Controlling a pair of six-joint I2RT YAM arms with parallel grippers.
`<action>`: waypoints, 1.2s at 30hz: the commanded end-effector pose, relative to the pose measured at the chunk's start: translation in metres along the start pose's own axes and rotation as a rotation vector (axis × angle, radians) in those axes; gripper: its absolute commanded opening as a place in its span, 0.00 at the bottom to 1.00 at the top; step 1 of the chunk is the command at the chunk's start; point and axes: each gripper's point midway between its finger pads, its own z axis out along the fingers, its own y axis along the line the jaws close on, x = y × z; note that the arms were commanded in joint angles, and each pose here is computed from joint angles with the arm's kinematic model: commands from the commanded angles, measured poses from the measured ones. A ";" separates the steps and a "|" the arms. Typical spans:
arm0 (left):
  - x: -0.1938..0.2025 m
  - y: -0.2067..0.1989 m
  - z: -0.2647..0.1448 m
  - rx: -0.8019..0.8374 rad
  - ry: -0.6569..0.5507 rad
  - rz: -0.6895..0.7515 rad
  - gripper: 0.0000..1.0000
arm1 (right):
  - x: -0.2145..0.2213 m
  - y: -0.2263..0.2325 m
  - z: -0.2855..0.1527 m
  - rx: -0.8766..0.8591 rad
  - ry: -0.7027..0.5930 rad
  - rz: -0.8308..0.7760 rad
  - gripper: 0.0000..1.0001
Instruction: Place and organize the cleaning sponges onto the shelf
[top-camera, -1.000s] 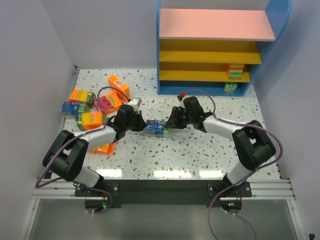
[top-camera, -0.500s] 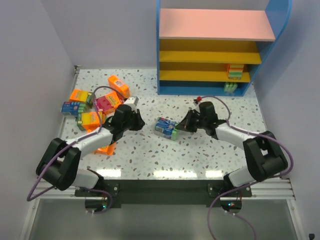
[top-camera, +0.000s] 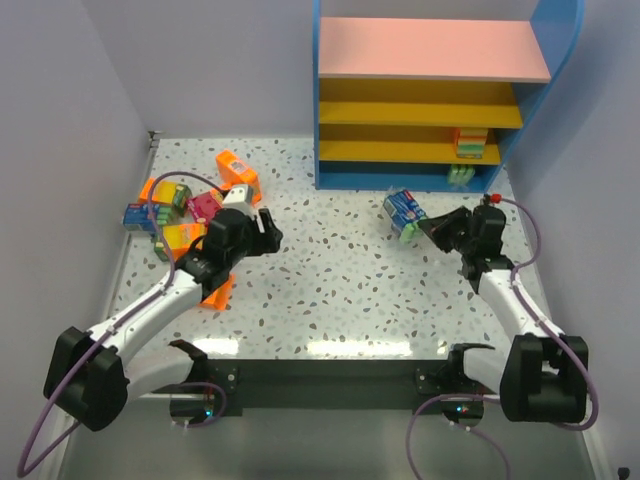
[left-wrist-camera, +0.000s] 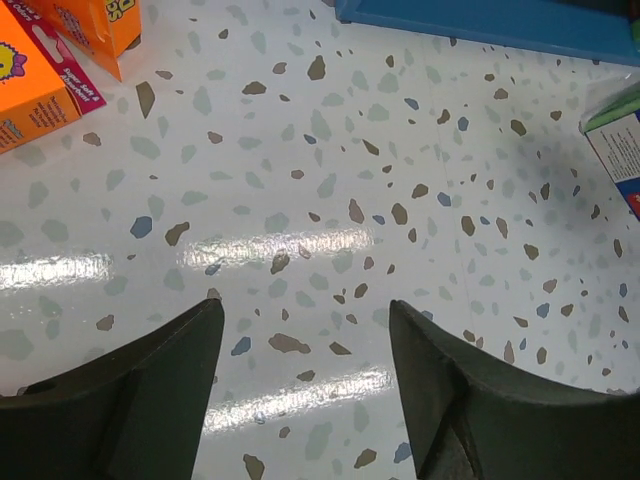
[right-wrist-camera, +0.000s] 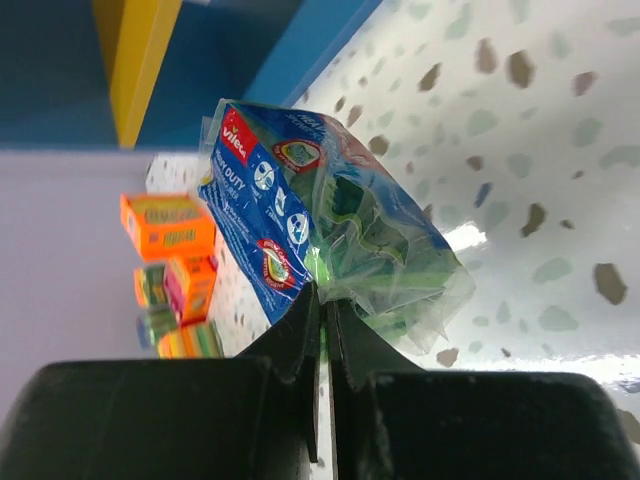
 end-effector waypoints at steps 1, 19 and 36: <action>-0.003 0.003 -0.009 -0.015 -0.005 -0.019 0.73 | -0.030 -0.012 0.007 0.054 -0.155 0.123 0.00; 0.008 0.018 -0.048 -0.033 -0.021 -0.033 0.73 | -0.119 -0.021 0.073 0.042 -0.495 0.244 0.00; 0.017 0.026 -0.063 -0.054 0.001 -0.061 0.73 | -0.146 0.000 0.109 -0.085 -0.547 0.259 0.00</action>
